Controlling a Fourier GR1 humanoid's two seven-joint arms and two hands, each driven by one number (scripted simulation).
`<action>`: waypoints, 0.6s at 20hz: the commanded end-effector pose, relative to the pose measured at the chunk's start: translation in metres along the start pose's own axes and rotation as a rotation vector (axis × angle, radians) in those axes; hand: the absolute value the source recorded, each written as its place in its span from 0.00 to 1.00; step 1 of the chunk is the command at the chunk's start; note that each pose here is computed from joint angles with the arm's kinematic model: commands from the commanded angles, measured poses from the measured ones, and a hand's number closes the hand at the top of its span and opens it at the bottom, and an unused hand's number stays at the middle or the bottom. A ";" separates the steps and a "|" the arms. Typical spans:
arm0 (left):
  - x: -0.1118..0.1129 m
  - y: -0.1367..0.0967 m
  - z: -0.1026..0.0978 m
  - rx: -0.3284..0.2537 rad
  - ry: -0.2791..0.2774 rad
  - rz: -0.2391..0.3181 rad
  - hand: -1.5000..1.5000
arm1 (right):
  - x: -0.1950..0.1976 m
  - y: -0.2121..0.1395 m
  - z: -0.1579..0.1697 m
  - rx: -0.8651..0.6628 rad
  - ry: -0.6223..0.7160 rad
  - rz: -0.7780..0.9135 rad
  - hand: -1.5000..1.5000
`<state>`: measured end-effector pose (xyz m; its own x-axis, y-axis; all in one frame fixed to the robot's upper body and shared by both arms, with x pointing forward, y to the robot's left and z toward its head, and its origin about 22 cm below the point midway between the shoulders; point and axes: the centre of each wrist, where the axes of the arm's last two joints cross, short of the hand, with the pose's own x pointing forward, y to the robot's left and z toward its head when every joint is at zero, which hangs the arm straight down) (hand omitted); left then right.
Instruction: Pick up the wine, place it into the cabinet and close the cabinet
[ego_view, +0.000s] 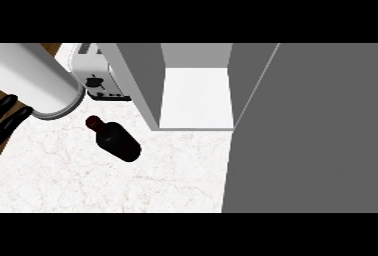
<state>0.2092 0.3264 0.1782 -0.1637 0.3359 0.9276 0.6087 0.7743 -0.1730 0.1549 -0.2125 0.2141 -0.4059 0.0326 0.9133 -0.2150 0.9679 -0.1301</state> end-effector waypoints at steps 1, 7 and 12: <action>0.014 -0.013 -0.006 -0.007 0.031 0.011 0.00 | 0.032 0.005 0.012 0.018 -0.028 -0.048 0.00; 0.010 -0.011 -0.015 0.020 0.041 -0.023 0.00 | 0.048 0.009 -0.005 0.016 -0.034 -0.049 0.00; -0.005 -0.002 -0.036 0.054 0.055 -0.024 0.00 | 0.050 0.013 -0.001 0.030 -0.039 -0.060 0.00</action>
<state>0.2179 0.3131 0.1897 -0.1394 0.3017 0.9431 0.5815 0.7959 -0.1687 0.1573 -0.2004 0.2486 -0.3851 0.0188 0.9227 -0.2118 0.9713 -0.1082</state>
